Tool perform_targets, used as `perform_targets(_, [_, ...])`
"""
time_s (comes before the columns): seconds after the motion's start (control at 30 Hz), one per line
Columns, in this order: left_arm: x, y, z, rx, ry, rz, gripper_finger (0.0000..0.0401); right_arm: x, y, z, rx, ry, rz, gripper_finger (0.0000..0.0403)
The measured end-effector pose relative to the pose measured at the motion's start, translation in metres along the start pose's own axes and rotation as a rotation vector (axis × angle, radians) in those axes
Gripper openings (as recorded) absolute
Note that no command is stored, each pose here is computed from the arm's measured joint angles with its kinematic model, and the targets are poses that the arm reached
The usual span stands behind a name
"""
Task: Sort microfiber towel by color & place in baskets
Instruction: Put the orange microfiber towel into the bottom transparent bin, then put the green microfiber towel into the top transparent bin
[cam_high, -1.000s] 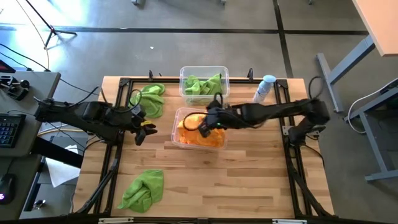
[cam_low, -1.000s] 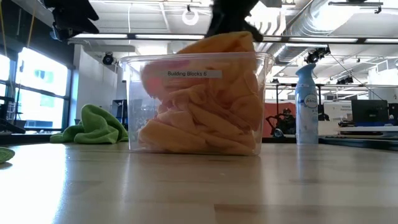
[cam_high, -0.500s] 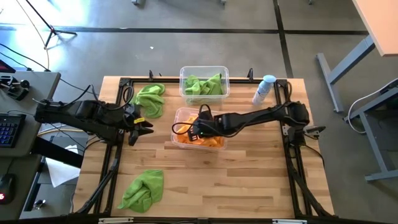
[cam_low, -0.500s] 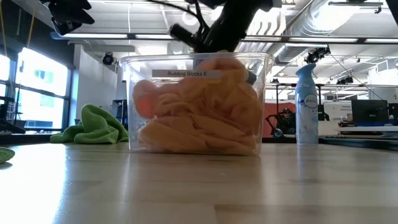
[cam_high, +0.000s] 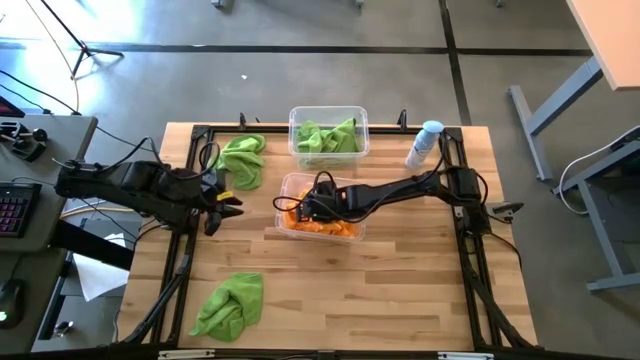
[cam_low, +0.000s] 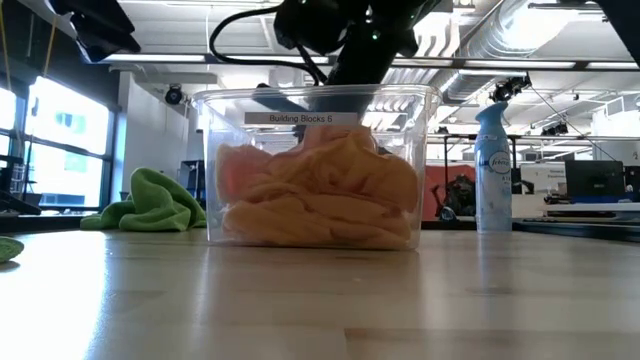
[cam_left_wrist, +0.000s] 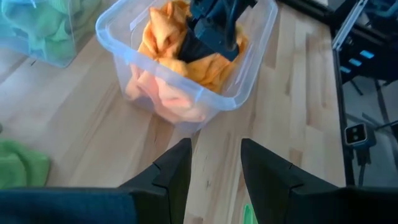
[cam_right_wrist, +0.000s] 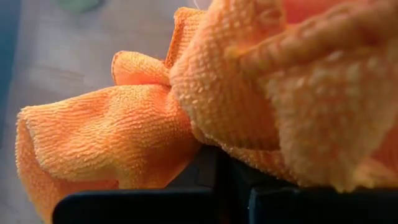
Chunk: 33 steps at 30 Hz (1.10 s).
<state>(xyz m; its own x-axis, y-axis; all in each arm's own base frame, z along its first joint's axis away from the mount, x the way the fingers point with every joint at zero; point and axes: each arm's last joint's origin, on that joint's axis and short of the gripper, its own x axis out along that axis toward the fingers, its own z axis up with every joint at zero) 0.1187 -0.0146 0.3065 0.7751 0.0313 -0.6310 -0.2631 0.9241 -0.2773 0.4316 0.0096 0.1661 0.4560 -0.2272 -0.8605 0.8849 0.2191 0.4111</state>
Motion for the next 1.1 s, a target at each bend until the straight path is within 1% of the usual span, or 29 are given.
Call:
perform_targets(0.13, [0.0,0.001,-0.002,0.004,0.022,0.012,0.0129,-0.002,0.0,0.0,0.001,-0.014,0.003,0.0017])
perform_targets(0.27, [0.0,0.002,-0.003,0.005,0.031,0.016,0.0129,-0.014,0.004,0.004,-0.024,-0.008,0.042,0.0052])
perform_targets(0.4, [0.0,0.002,-0.003,0.005,0.03,0.016,0.0129,-0.04,0.008,0.011,-0.048,-0.046,0.087,0.0095])
perform_targets(0.57, [0.0,0.002,-0.003,0.002,0.03,0.016,0.0129,-0.071,0.011,0.02,-0.041,-0.064,0.143,0.0141])
perform_targets(0.67, [0.0,0.002,-0.003,-0.007,0.03,0.016,0.0129,-0.089,0.011,0.025,-0.054,-0.078,0.175,0.0157])
perform_targets(0.8, [0.0,0.002,-0.003,-0.014,0.03,0.017,0.0129,-0.113,0.011,0.031,-0.1,-0.1,0.222,0.0165])
perform_targets(0.9, [0.0,0.002,-0.003,-0.014,0.03,0.016,0.0129,-0.129,0.01,0.035,-0.152,-0.117,0.246,0.0165])
perform_targets(0.97, [0.0,0.002,-0.003,-0.014,0.03,0.016,0.0129,-0.138,0.009,0.037,-0.211,-0.129,0.254,0.0165])
perform_targets(1.03, [0.0,0.001,-0.003,-0.014,0.038,0.001,0.0129,-0.142,0.006,0.038,-0.309,-0.132,0.243,0.0165])
perform_targets(1.1, [0.0,0.001,-0.003,-0.015,0.045,-0.011,0.0129,-0.144,0.004,0.037,-0.442,-0.136,0.22,0.0165])
